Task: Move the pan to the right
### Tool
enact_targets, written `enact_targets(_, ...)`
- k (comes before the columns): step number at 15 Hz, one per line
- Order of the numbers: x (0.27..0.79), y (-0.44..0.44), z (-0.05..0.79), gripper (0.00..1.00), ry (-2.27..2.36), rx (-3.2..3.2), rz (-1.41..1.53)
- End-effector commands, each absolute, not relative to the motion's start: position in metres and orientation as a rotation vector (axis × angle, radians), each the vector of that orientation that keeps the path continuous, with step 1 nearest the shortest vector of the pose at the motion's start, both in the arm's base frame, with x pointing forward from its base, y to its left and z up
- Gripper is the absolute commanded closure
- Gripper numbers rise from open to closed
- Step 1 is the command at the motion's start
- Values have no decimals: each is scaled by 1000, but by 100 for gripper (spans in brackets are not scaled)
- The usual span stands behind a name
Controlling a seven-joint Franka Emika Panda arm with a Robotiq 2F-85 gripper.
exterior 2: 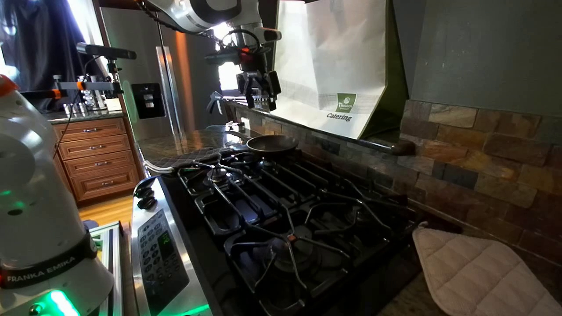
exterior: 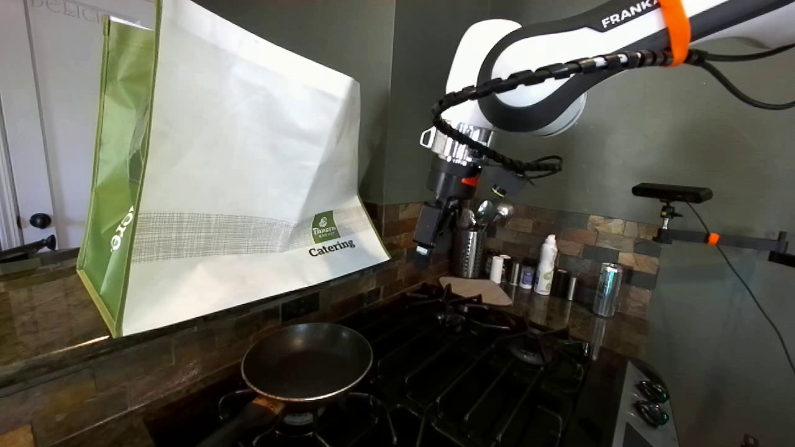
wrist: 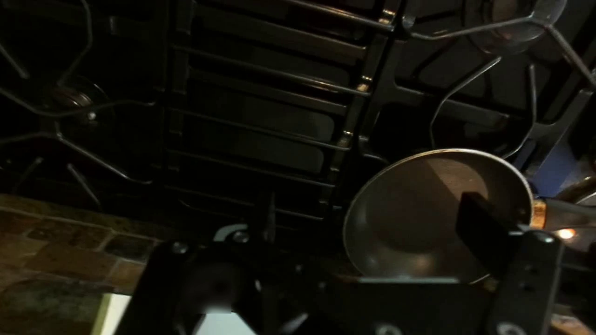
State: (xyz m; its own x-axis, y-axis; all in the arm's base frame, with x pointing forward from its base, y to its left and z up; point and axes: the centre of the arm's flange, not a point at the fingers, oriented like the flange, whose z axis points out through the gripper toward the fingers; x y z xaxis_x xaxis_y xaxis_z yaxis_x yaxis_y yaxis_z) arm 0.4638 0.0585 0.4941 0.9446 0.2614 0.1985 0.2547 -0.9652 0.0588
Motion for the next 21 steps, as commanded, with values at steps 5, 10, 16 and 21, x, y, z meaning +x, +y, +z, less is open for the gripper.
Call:
enact_targets(5,455,114,489,0,752,2975,300)
enact_targets(10,457,107,489,0,729,2983,301)
enact_targets(16,471,141,502,0,1159,2769,426)
enact_targets(21,490,186,507,0,1521,2581,437)
